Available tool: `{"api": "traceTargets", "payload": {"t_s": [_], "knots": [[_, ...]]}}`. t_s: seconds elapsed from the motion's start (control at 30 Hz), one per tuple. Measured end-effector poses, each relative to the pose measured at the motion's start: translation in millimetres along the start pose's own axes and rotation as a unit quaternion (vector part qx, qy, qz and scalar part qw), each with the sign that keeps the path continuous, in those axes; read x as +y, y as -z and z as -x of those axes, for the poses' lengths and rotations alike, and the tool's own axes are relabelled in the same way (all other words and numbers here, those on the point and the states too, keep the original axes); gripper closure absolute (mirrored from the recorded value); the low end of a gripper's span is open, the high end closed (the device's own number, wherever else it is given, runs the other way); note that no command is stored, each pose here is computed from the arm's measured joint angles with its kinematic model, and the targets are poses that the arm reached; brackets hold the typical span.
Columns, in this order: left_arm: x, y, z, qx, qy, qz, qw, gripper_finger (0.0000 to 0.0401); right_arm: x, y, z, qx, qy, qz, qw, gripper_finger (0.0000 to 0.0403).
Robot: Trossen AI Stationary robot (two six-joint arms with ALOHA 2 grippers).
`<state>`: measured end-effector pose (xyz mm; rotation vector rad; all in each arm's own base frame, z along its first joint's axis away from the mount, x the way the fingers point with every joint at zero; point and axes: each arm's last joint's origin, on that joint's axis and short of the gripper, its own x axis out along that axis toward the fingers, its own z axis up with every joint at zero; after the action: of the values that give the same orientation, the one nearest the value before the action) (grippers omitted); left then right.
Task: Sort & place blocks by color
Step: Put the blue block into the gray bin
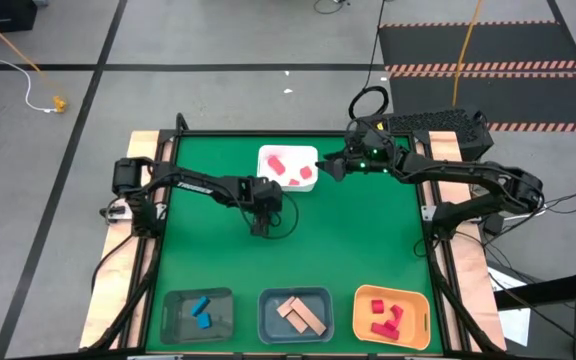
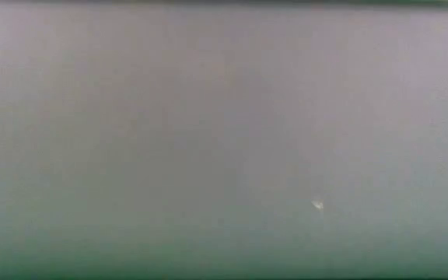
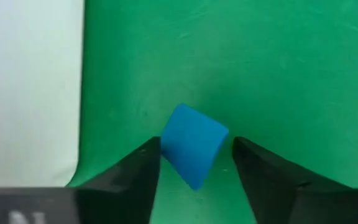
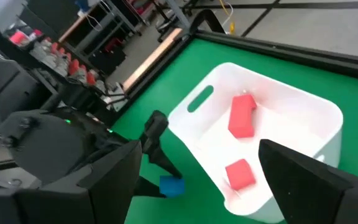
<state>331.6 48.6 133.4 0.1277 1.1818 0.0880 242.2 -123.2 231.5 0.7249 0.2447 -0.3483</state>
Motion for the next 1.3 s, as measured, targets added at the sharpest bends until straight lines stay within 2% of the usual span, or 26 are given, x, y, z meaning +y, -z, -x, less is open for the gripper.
{"api": "traceTargets", "payload": {"t_s": [0.23,0.3,0.47,0.57,0.67,0.8,0.97,1.17,1.3], "knots": [[-2,-1,1,-0.005,0.022,-0.012,1.000,0.0322,0,2,3,0.012,0.008,-0.009,1.000,0.0090],[-2,0,1,-0.002,0.024,-0.007,1.000,0.0348,0,2,6,0.018,0.012,-0.011,1.000,0.0090],[-1,-1,14,-0.011,0.027,0.013,0.999,0.0366,5,4,21,0.050,0.002,-0.017,0.999,0.0090],[-1,4,33,-0.002,0.037,0.026,0.999,0.0378,8,7,32,0.085,-0.002,-0.025,0.996,0.0090],[-1,4,54,-0.021,0.049,0.029,0.998,0.0379,9,12,44,0.119,0.003,-0.034,0.992,0.0090],[-3,5,74,-0.037,0.081,0.035,0.995,0.0399,8,20,58,0.160,0.029,-0.033,0.986,0.0090],[-11,3,87,-0.060,0.103,0.040,0.992,0.0401,6,30,72,0.209,0.059,-0.033,0.976,0.0090],[-30,9,103,-0.038,0.156,0.036,0.986,0.0401,-1,48,94,0.303,0.119,-0.062,0.944,0.0090],[-48,20,124,-0.011,0.217,0.044,0.975,0.0401,-2,57,111,0.356,0.150,-0.073,0.920,0.0090]]}}
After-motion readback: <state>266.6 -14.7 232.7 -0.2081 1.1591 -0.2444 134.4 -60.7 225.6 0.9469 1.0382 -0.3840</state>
